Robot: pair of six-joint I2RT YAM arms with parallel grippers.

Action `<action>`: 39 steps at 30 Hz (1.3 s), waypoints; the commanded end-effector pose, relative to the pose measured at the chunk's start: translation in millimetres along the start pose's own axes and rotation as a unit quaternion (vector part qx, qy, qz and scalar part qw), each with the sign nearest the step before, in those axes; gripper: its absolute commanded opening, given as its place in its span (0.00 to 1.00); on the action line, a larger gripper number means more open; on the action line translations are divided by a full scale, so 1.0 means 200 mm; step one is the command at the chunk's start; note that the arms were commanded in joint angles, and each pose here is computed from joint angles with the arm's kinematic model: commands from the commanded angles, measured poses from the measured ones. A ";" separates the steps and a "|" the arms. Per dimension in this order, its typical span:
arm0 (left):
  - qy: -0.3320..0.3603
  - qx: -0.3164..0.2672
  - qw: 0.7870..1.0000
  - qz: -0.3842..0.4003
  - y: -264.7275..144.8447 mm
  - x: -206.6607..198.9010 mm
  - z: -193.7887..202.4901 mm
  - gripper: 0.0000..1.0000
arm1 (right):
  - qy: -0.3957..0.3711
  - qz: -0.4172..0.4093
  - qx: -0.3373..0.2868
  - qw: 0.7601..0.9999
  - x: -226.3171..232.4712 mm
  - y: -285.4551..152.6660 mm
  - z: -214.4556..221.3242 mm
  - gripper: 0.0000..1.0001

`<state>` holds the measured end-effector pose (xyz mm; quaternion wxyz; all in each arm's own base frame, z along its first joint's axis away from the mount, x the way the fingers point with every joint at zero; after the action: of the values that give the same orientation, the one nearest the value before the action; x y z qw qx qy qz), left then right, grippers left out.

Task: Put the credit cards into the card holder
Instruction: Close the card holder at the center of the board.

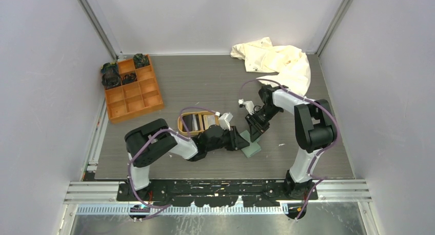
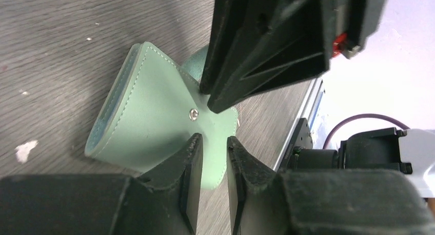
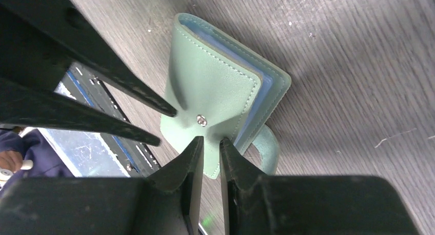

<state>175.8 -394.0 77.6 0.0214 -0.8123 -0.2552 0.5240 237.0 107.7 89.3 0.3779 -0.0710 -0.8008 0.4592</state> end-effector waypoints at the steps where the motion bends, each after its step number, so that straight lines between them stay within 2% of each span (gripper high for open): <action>1: 0.048 -0.050 0.997 0.032 -0.10 -0.12 -0.10 0.26 | -0.001 0.035 0.012 0.999 -0.04 -0.01 -0.03 0.24; 7: 0.097 -0.066 0.993 -0.018 -0.19 -0.05 -0.12 0.29 | -0.018 0.027 0.005 0.999 -0.02 0.00 -0.05 0.24; 19: 0.168 -0.060 0.984 -0.025 -0.07 -0.02 -0.13 0.28 | -0.090 0.040 -0.046 0.994 0.06 -0.09 -0.08 0.27; 24: 0.173 -0.049 0.983 -0.034 -0.04 0.02 -0.10 0.24 | -0.139 0.044 -0.121 0.982 0.15 -0.21 -0.11 0.29; 25: 0.174 -0.047 0.983 -0.038 -0.04 0.03 -0.09 0.24 | -0.152 0.053 -0.139 0.977 0.16 -0.24 -0.11 0.31; 29: 0.172 -0.043 0.983 -0.051 -0.03 0.06 -0.07 0.22 | -0.183 0.097 -0.181 0.961 0.16 -0.31 -0.05 0.51; 33: 0.172 -0.041 0.983 -0.058 -0.03 0.07 -0.05 0.21 | -0.140 0.124 -0.147 0.971 0.09 -0.31 0.03 0.53; 39: 0.173 -0.039 0.982 -0.059 -0.03 0.07 -0.03 0.20 | -0.050 0.109 -0.106 0.987 0.01 -0.25 0.07 0.50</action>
<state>184.1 -375.7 70.8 0.0656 -0.8682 -0.3155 0.3772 232.5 74.6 132.2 0.2404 -0.1577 -0.8698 0.4009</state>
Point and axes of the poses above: each gripper's point midway between its finger pads, its own y axis out along the fingers, its own x axis along the line the jaws close on, z = x × y, the point moved 6 cm from there along -y, back along the fingers, and after that the axes turned 5 degrees about -y, right-handed, at the moved point
